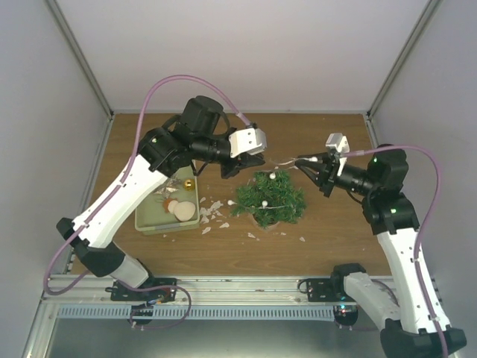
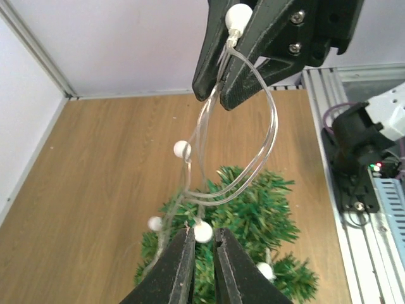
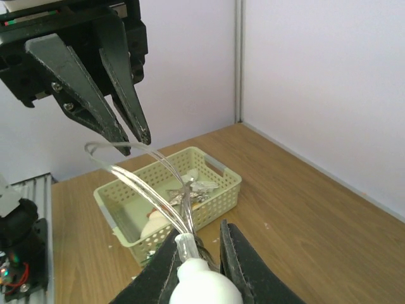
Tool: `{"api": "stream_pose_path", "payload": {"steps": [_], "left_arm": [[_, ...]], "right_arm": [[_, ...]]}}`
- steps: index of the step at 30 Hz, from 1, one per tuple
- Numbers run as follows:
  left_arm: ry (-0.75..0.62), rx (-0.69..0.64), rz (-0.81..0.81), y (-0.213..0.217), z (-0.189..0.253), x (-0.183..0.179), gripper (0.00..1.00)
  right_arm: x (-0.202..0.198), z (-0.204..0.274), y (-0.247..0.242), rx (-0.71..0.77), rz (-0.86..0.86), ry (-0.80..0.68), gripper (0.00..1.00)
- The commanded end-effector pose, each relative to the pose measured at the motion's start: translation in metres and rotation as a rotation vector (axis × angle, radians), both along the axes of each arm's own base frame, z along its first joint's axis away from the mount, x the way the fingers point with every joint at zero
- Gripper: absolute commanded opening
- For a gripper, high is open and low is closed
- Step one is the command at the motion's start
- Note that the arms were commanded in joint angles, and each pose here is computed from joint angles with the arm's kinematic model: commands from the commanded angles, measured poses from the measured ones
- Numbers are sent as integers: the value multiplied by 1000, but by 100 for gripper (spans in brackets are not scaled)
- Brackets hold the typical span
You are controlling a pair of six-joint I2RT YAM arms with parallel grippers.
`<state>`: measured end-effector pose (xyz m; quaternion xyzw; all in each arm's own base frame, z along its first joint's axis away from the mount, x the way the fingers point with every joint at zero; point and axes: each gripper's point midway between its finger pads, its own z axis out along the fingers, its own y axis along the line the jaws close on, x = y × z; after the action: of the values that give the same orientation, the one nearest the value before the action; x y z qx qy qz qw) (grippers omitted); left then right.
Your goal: Decorate the small christmas tree
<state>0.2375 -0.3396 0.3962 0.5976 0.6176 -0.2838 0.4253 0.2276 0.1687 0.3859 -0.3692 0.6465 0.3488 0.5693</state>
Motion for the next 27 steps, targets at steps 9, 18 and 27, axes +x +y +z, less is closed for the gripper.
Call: {"api": "stream_pose_path", "payload": {"steps": [9, 18, 27], "left_arm": [[49, 23, -32, -2, -22, -17, 36], [0, 4, -10, -16, -44, -1, 50], [0, -35, -5, -29, -55, 9, 57]], "right_arm": [[-18, -11, 9, 21, 114, 72, 3], [-20, -1, 11, 26, 137, 47, 2], [-23, 5, 12, 36, 151, 38, 2]]}}
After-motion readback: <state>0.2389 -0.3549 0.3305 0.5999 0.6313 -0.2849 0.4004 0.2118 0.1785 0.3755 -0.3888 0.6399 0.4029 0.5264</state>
